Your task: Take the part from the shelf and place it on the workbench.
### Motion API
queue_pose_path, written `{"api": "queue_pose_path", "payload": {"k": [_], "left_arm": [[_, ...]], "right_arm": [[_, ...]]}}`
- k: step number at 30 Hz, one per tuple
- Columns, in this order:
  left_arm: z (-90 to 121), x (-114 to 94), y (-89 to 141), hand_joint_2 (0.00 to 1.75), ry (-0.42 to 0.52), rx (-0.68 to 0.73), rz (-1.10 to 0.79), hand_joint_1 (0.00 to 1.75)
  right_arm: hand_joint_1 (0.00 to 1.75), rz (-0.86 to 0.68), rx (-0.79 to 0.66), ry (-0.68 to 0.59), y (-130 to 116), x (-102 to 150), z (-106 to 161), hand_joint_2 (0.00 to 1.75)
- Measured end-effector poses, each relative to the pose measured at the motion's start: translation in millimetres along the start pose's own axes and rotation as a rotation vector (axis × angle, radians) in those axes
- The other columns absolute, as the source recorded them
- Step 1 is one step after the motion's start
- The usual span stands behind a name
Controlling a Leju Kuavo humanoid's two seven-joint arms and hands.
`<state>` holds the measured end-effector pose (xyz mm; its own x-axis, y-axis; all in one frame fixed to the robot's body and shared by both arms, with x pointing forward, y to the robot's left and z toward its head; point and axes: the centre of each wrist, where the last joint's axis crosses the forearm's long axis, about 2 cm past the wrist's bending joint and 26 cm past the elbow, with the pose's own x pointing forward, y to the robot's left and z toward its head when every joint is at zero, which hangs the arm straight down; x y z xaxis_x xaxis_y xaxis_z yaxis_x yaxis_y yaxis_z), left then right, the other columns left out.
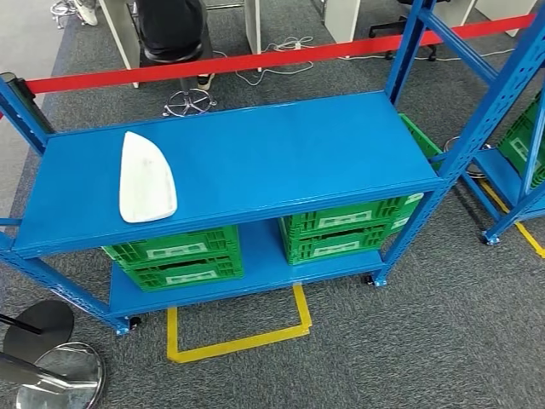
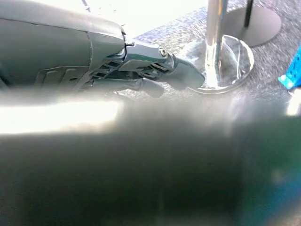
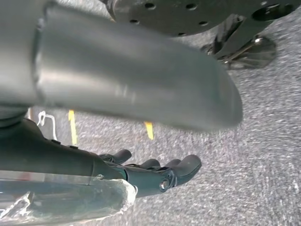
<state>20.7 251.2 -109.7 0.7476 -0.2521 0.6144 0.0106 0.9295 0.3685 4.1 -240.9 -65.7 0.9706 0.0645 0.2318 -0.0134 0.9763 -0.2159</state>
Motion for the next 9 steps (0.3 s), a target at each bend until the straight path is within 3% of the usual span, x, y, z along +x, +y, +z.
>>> {"api": "queue_pose_path", "payload": {"k": [9], "left_arm": [[-5.9, 1.5, 7.7, 1.75, 0.009, -0.005, 0.001, 0.0]], "right_arm": [[0.0, 0.013, 0.031, 0.028, 5.5, -5.3, -6.6, 1.75]]}}
